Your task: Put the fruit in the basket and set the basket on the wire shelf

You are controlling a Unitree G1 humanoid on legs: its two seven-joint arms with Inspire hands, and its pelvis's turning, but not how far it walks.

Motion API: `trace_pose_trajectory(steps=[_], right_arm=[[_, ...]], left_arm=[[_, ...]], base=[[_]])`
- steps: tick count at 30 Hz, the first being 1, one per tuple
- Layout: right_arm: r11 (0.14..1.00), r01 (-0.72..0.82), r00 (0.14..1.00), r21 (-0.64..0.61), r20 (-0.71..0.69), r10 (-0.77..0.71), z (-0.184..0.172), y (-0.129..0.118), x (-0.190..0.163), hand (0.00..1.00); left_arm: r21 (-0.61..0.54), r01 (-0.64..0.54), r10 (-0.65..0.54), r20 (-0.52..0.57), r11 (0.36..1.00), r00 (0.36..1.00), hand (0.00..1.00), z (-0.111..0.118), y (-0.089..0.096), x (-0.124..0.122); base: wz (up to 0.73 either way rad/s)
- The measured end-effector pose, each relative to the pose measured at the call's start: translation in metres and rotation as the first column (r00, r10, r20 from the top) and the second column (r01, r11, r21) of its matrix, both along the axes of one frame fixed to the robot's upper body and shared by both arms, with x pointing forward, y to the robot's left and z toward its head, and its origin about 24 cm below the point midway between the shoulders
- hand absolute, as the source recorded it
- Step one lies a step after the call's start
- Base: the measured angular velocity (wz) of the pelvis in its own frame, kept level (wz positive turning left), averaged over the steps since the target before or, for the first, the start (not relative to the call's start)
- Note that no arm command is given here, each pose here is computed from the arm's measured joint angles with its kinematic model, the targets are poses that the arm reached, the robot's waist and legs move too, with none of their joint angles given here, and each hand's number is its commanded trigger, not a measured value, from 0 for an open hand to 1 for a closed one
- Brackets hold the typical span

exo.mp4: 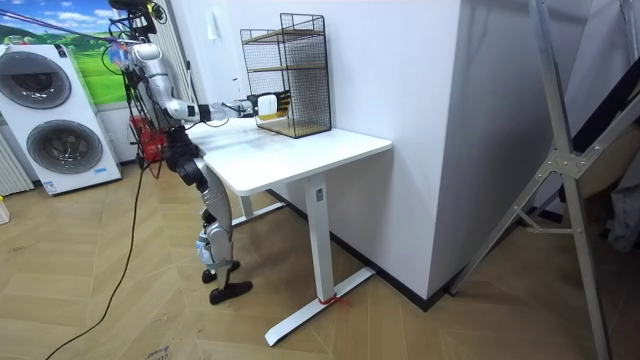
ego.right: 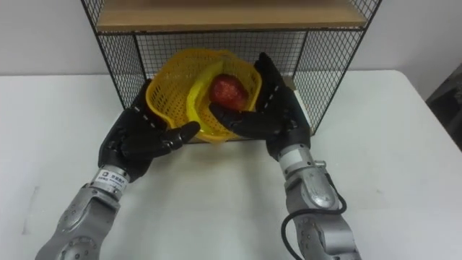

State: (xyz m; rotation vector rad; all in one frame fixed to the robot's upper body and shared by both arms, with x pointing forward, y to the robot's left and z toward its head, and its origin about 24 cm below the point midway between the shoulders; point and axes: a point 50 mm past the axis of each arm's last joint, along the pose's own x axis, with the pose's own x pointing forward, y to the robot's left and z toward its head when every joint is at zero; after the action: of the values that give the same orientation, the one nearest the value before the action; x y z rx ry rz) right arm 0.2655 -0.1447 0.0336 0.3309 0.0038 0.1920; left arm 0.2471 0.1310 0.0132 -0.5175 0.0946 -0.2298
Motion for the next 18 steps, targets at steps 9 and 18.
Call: trace_pose_trajectory(steps=[9, 18], right_arm=[[1.0, -0.002, 1.0, 0.003, 0.005, 0.002, 0.0011, 0.0012, 0.0009, 0.0], [1.0, 0.003, 1.0, 0.001, 0.016, -0.003, 0.0049, 0.0004, 0.0062, 0.0]], left_arm=[[0.002, -0.002, 0.002, 0.001, 1.0, 1.0, 0.0, 0.0002, 0.0008, 0.0002], [0.081, -0.012, 0.012, 0.002, 0.997, 1.0, 0.0, 0.0055, 0.003, 0.0095]], base=[[-0.01], [0.01]])
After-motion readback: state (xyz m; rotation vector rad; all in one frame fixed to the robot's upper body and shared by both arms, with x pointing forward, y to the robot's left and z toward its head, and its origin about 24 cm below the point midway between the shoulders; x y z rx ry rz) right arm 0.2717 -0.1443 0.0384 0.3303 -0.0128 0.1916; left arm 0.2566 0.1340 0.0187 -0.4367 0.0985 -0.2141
